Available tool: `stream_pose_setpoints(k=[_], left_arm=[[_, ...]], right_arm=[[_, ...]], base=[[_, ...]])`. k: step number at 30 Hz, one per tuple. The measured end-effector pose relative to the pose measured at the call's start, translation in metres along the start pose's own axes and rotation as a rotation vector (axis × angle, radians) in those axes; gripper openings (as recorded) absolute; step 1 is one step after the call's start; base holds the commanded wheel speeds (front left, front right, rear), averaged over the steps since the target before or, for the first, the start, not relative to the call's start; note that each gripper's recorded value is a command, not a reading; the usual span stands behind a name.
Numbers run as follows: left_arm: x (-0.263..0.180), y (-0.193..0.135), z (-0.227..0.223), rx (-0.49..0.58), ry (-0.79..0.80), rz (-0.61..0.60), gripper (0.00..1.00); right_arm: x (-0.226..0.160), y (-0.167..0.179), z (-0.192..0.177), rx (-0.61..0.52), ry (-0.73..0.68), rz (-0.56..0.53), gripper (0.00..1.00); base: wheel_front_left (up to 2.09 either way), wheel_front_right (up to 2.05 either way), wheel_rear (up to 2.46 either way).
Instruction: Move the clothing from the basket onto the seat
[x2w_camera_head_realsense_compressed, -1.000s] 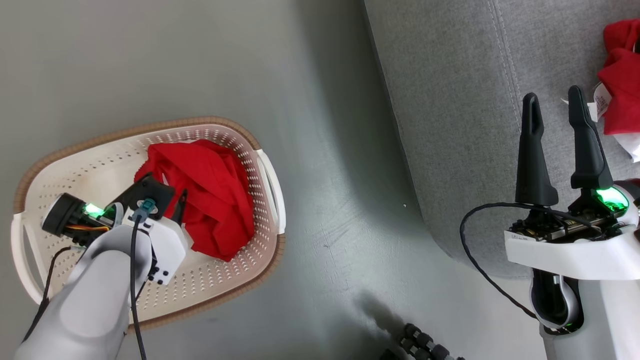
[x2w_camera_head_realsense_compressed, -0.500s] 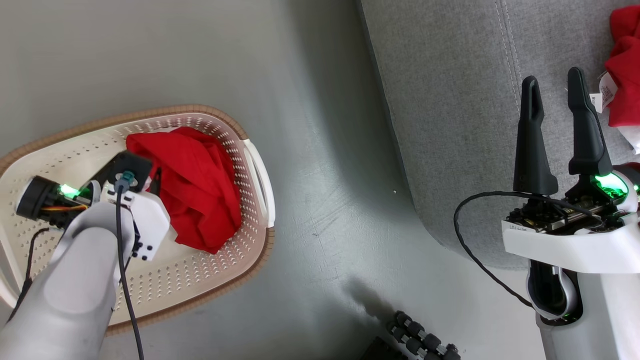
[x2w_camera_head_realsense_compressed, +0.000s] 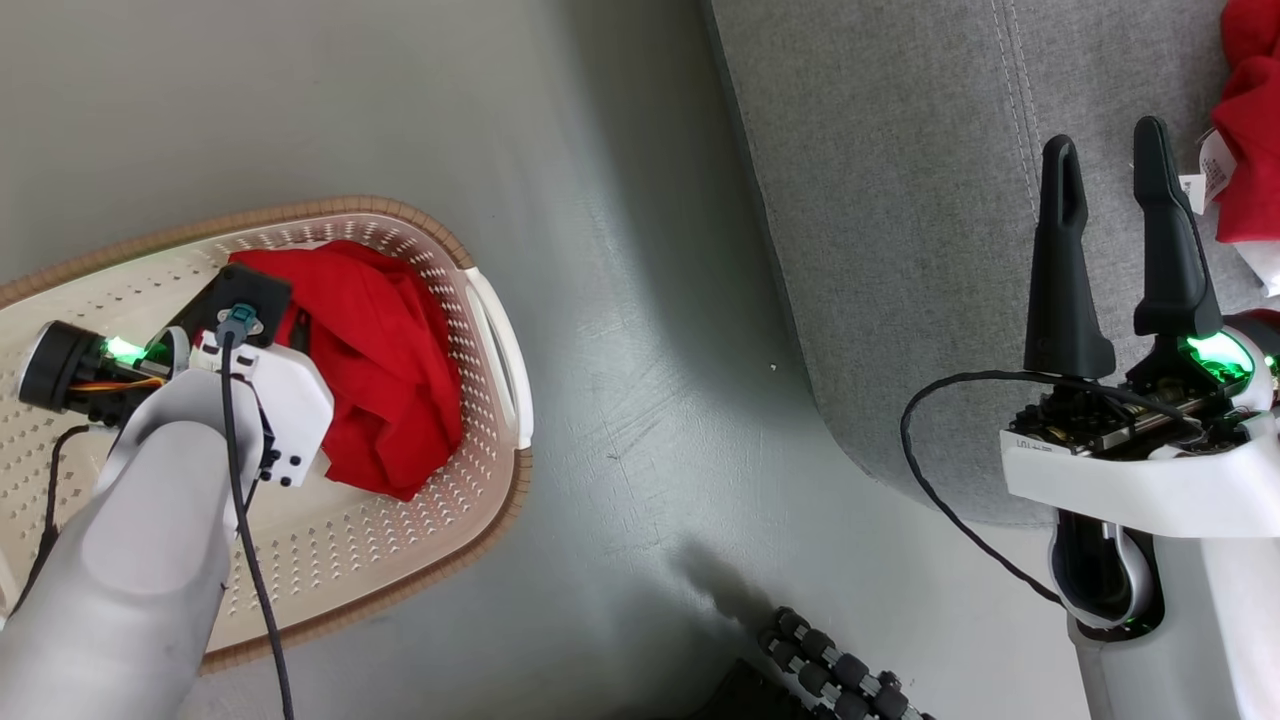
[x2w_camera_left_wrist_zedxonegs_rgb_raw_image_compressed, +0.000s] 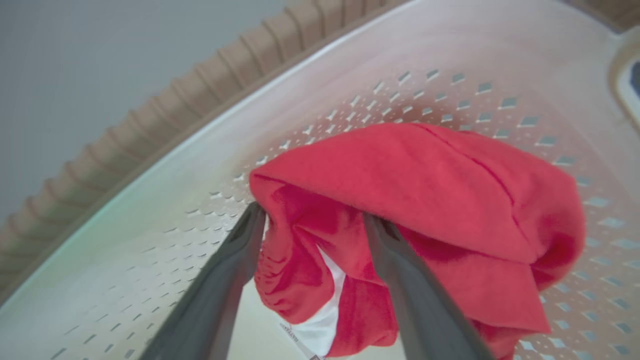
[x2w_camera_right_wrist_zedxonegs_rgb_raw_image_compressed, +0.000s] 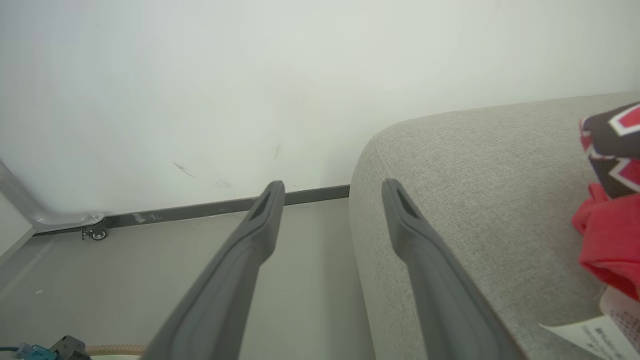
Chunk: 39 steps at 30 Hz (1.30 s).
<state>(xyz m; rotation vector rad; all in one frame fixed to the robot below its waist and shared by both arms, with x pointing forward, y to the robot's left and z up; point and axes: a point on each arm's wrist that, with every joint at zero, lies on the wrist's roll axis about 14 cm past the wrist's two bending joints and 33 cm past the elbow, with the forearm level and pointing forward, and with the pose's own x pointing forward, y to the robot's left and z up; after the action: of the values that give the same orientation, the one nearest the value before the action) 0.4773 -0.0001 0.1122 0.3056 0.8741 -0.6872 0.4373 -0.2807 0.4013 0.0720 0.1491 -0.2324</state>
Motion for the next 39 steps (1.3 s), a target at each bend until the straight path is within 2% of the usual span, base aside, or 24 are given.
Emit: stream_pose_setpoints(k=[2,3,4,7,18,39], left_arm=[[0.001,-0.004,-0.001,0.001,0.006,-0.015,0.98],[0.002,-0.006,-0.003,0.001,0.010,-0.020,0.82],[0.002,-0.008,-0.004,0.002,0.013,-0.024,0.49],[0.003,-0.012,-0.004,0.001,0.014,-0.033,0.00],[0.001,-0.016,0.001,0.007,-0.019,-0.051,0.00],[-0.019,-0.003,0.030,0.000,-0.192,-0.023,0.00]], right_arm=[[0.000,0.000,-0.001,-0.001,0.002,0.001,1.00],[0.000,0.000,-0.001,-0.001,0.002,0.001,1.00],[0.001,0.000,-0.001,0.001,0.002,0.000,1.00],[0.005,0.001,0.003,0.002,-0.014,0.005,1.00],[0.005,0.000,0.005,0.002,-0.019,0.001,1.00],[0.013,0.013,0.011,0.025,-0.047,0.040,1.00]], base=[[0.00,0.00,0.00],[0.00,0.00,0.00],[0.00,0.00,0.00],[0.00,0.00,0.00],[0.00,0.00,0.00],[0.00,0.00,0.00]])
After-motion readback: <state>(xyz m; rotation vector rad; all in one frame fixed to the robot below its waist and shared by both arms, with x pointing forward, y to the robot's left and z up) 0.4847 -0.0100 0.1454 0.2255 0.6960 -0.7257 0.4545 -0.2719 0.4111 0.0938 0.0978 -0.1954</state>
